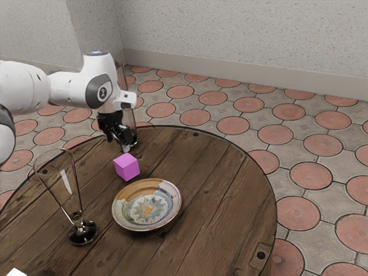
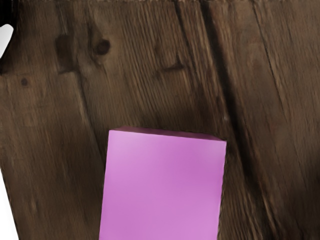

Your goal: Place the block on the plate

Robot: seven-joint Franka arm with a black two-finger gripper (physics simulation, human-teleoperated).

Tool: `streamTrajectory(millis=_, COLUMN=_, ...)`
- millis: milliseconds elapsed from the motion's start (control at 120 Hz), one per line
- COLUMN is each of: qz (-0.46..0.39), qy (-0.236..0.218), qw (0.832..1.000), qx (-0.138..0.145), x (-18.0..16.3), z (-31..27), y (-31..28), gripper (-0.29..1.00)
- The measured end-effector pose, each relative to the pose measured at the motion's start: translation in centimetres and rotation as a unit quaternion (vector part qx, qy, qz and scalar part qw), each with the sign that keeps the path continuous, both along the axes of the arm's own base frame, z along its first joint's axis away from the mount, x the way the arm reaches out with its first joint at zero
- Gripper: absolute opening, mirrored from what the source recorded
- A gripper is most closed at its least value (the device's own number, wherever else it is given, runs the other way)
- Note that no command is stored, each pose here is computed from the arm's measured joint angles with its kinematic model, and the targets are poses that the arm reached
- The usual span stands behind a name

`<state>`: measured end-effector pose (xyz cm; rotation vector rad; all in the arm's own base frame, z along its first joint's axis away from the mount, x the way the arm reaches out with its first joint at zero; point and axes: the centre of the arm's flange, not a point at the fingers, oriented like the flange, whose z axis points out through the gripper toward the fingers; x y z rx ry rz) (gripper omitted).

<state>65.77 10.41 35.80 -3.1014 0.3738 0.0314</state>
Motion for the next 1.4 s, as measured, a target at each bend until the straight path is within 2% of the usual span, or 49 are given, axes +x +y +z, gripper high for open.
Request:
streamTrajectory(millis=167, qz=-0.002, qy=-0.007, qw=1.0, qx=-0.009, x=0.8, z=-3.0, y=0.1, gripper=0.7)
streamTrajectory(millis=383, qz=-0.019, qy=-0.014, qw=1.0, qx=-0.007, x=1.3, z=-6.4, y=0.2, gripper=0.7)
streamTrajectory(millis=583, qz=-0.031, qy=-0.001, qw=0.999, qx=-0.007, x=1.2, z=-9.6, y=0.3, gripper=0.7)
streamTrajectory(millis=608, qz=-0.033, qy=0.0, qw=0.999, qx=-0.007, x=1.1, z=-9.7, y=0.3, gripper=0.68)
streamTrajectory(millis=700, qz=-0.038, qy=-0.001, qw=0.999, qx=-0.007, x=1.2, z=-9.7, y=0.2, gripper=0.46)
streamTrajectory(millis=833, qz=-0.048, qy=-0.016, qw=0.999, qx=-0.006, x=1.2, z=-7.6, y=-0.2, gripper=0.44)
streamTrajectory(millis=983, qz=-0.068, qy=-0.036, qw=0.997, qx=-0.021, x=-1.3, z=-1.5, y=-3.0, gripper=0.44)
streamTrajectory(millis=1058, qz=-0.084, qy=-0.033, qw=0.995, qx=-0.032, x=-4.0, z=0.1, y=-5.2, gripper=0.44)
streamTrajectory(millis=1242, qz=-0.121, qy=-0.008, qw=0.991, qx=-0.047, x=-9.2, z=0.9, y=-9.8, gripper=0.44)
streamTrajectory(millis=1400, qz=-0.161, qy=0.029, qw=0.985, qx=-0.056, x=-10.6, z=-1.5, y=-14.3, gripper=0.44)
